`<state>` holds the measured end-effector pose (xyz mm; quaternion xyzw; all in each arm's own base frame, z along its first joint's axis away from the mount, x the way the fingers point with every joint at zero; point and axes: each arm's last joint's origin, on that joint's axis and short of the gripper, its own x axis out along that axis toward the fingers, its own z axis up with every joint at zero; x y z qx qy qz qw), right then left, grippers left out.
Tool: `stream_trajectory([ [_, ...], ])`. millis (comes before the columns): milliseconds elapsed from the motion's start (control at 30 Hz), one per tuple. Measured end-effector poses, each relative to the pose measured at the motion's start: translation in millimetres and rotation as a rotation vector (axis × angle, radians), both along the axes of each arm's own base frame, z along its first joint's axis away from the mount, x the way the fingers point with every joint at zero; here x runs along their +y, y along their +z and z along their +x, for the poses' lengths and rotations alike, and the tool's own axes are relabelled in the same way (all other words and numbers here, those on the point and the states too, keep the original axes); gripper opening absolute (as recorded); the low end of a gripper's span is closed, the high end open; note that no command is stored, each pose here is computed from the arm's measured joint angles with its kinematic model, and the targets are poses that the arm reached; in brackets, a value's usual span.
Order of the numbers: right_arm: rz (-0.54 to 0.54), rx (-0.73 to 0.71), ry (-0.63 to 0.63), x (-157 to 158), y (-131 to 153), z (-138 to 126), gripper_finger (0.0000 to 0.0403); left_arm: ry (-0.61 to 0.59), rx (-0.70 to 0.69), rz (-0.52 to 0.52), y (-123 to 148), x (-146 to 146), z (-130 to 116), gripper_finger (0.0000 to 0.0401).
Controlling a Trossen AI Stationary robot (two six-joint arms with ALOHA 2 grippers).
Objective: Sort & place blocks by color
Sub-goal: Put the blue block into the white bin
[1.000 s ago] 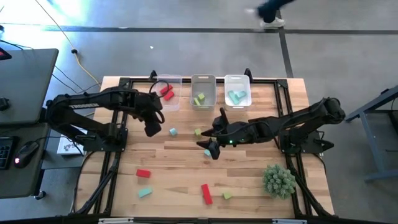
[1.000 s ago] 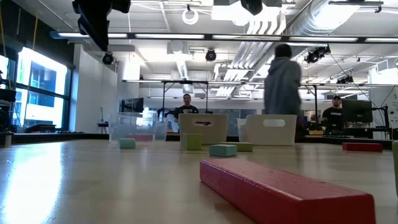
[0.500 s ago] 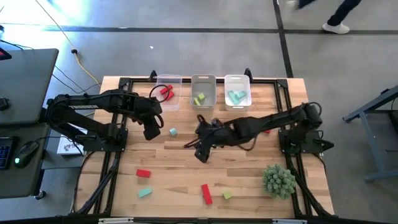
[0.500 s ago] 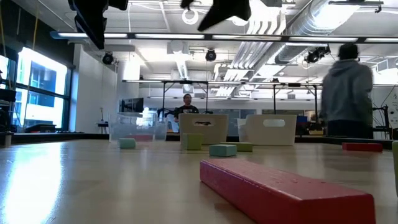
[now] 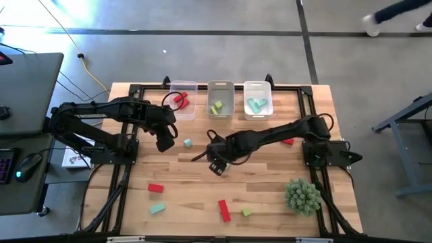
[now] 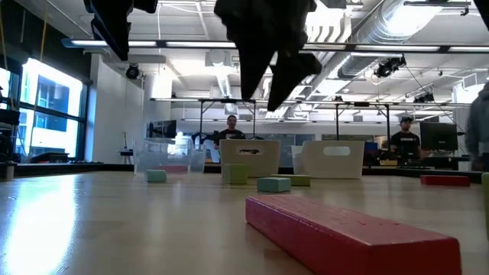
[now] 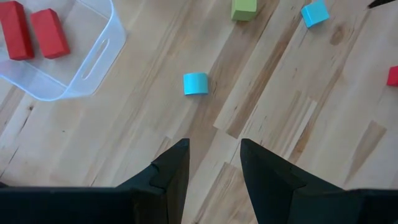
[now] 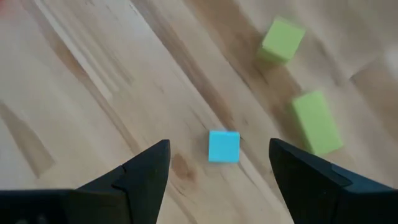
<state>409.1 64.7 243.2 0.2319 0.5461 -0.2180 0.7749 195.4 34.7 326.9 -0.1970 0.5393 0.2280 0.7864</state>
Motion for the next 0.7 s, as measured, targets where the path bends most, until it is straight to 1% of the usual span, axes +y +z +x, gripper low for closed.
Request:
stream_trajectory([
  [100,0.037,0.048,-0.016,-5,-13,4,0.0263,0.0,0.0,0.0,0,0,0,0.0133],
  [233,0.053,0.109,-0.045,-10,-30,8,0.0263,0.0,0.0,0.0,0,0,0,0.0133],
  [600,0.142,0.216,-0.043,-14,-68,17,0.0263,-0.006,-0.001,0.003,0,0,0,0.0133],
  [700,0.14,0.24,-0.031,-13,-78,18,0.0263,-0.007,-0.002,0.003,0,0,0,0.0133],
])
